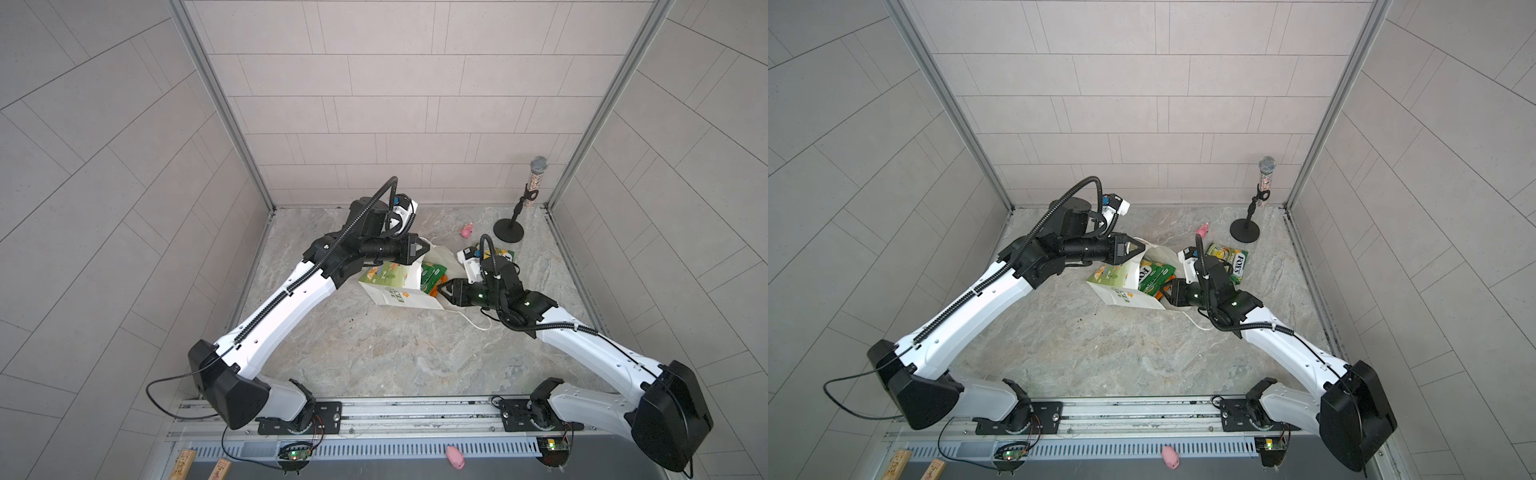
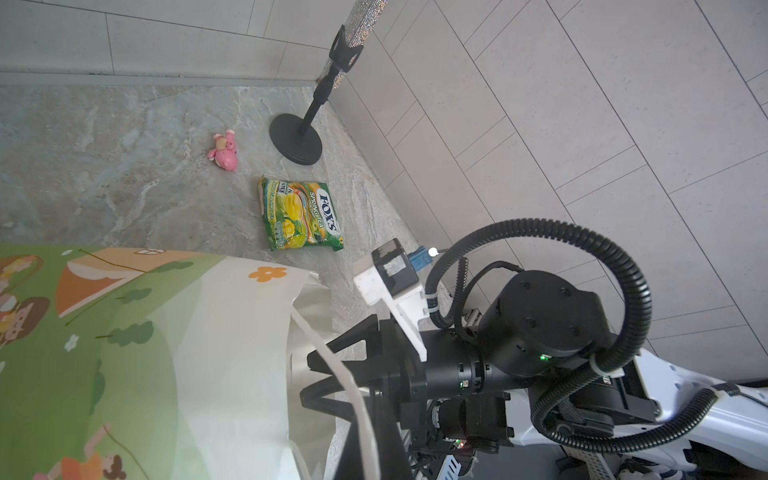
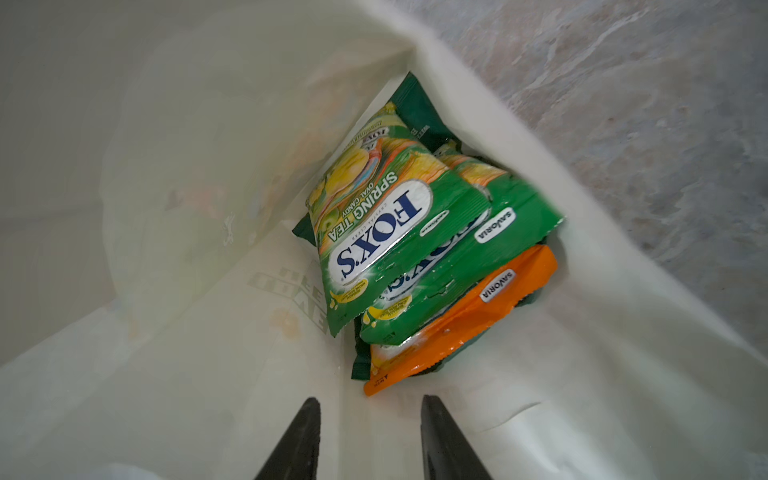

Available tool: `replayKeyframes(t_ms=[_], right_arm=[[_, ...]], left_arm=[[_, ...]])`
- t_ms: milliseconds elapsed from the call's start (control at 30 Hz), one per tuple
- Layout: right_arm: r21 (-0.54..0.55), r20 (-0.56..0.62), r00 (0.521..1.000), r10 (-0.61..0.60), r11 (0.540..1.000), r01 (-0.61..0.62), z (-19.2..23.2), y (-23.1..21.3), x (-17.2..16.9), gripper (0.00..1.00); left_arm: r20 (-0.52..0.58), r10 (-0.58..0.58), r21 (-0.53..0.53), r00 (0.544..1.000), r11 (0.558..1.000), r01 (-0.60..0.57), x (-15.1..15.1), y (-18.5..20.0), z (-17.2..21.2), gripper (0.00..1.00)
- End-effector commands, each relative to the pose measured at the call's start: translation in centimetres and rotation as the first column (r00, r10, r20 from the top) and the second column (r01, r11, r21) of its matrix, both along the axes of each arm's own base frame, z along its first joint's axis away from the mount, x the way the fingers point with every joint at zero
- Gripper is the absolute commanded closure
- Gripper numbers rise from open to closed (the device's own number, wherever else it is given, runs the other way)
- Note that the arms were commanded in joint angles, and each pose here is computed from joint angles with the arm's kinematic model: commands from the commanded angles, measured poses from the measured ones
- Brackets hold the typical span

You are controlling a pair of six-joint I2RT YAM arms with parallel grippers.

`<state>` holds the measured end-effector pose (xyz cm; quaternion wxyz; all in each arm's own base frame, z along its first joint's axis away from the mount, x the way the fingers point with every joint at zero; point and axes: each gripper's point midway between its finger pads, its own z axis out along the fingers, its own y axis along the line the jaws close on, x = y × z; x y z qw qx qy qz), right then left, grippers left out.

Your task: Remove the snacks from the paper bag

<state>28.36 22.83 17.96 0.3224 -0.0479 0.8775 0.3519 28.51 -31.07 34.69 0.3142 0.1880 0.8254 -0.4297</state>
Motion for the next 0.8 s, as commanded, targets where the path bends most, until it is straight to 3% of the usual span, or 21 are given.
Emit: replayKeyframes(t_ms=[0,367,567,767], right_arm=[[-0.012,0.001,1.000,0.003,1.000,-0.003,-0.7,0.9,-0.4,0.58],[-0.040,-0.003,1.000,0.015,0.999,-0.015,-3.2,1.8,-2.0,0.48],[-0.023,-0.008,0.990,-0.142,0.990,0.142,-3.5,0.5,-0.4,0.49],[0.031,-0.012,0.939,-0.343,0.939,0.343,-3.1,-1.5,1.5,0.56]], left_arm=[[0.024,-0.011,-0.021,1.000,1.000,0.011,-1.2,0.4,1.1,1.00],[0.021,0.009,0.002,1.000,1.000,-0.009,-0.7,0.6,0.2,1.00],[0.022,0.004,0.001,1.000,1.000,-0.004,-0.8,0.5,0.2,1.00],[0.023,0.000,-0.003,1.000,1.000,0.000,-0.8,0.5,0.3,1.00]])
